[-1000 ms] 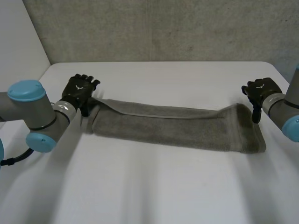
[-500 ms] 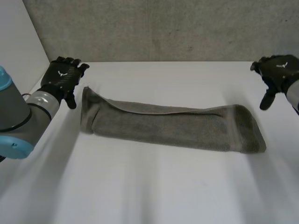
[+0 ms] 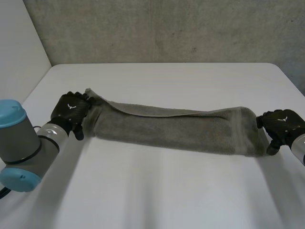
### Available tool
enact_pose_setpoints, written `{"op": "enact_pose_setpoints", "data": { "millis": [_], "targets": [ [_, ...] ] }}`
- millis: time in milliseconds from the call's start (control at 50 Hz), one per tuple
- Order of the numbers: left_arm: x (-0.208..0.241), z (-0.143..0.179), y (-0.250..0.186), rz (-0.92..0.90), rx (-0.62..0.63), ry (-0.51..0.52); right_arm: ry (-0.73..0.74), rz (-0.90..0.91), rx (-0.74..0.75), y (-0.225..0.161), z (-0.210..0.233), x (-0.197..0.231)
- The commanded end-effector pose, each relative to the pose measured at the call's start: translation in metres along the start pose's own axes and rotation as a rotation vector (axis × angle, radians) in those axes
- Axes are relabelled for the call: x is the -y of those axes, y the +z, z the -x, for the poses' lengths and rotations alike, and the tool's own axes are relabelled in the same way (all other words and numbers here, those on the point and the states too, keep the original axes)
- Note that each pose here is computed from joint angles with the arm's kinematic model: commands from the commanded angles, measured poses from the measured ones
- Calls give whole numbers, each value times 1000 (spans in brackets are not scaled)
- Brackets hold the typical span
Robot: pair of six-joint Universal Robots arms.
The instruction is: Fold the laundry
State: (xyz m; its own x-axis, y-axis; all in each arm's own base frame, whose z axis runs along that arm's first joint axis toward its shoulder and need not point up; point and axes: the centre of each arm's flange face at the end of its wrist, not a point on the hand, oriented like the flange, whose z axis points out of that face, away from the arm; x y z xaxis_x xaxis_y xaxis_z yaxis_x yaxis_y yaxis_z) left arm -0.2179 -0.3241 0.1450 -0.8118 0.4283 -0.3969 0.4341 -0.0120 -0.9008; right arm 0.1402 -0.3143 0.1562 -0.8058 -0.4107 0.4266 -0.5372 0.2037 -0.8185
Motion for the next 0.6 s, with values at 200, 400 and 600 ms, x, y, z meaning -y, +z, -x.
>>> {"op": "enact_pose_setpoints", "data": {
  "millis": [200, 400, 600],
  "targets": [
    [-13, -3, 13, -35, 17, -66, 24, 36, 14, 9, 2, -16],
    [-19, -4, 22, -60, 28, -55, 22, 15, 22, 11, 2, -14],
    [-19, -2, 23, -69, 37, -53, 10, -3, -107, 24, -32, -19]
  ]
}}
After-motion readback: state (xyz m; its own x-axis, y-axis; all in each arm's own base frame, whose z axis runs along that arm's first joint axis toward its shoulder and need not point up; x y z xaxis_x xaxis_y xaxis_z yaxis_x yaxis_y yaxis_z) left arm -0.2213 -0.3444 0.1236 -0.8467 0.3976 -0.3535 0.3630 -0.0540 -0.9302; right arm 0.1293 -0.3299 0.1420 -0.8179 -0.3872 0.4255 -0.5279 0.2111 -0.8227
